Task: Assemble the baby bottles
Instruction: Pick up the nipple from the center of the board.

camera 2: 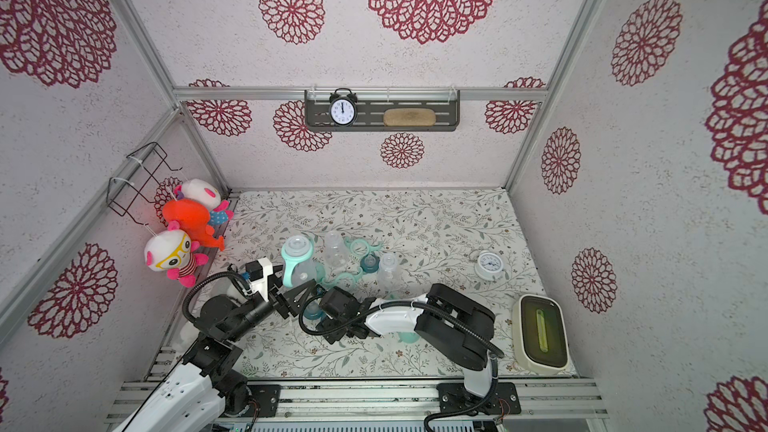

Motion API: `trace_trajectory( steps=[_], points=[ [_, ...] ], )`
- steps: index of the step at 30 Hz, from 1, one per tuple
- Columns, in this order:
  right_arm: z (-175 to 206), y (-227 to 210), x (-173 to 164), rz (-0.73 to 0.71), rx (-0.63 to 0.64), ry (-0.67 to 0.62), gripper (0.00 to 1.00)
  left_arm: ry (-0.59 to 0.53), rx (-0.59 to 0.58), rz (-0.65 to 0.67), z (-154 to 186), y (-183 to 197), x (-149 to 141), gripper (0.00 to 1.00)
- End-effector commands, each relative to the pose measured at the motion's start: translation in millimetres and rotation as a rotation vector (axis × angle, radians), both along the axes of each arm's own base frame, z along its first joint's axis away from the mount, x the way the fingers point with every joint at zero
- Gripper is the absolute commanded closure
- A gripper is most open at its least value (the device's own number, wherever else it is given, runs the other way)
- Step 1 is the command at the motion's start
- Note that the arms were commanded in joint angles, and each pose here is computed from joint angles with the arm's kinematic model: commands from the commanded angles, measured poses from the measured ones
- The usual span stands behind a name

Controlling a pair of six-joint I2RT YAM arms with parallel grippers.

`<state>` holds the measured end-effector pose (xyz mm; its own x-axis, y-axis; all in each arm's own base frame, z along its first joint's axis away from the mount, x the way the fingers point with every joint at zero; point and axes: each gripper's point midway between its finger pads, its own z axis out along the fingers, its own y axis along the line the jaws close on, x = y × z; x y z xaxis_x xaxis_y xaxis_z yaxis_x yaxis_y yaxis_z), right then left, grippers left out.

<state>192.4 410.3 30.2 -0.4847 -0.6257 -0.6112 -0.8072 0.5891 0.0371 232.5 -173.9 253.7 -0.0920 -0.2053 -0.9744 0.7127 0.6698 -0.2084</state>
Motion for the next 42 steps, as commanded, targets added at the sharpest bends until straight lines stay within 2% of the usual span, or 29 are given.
trace_trajectory(
  steps=[1,14,18,22,27,42],
  points=[
    [-4,-1,1,0.000,-0.057,-0.043,0.17,-0.028,-0.015,0.015,12,3,1,1.00],
    [-13,-7,-12,-0.020,-0.029,0.046,0.32,-0.025,-0.013,0.018,10,3,2,1.00],
    [-15,-14,-11,-0.039,-0.030,0.058,0.43,-0.023,-0.009,0.018,8,2,4,1.00],
    [-6,-22,-6,-0.075,0.006,0.063,0.49,-0.018,-0.006,0.011,5,-1,7,1.00],
    [22,-37,4,-0.124,0.083,0.063,0.55,-0.034,0.002,0.005,5,-4,13,1.00],
    [133,-100,28,-0.258,0.290,0.054,0.57,0.006,-0.015,-0.073,-18,-24,30,1.00]
  ],
)
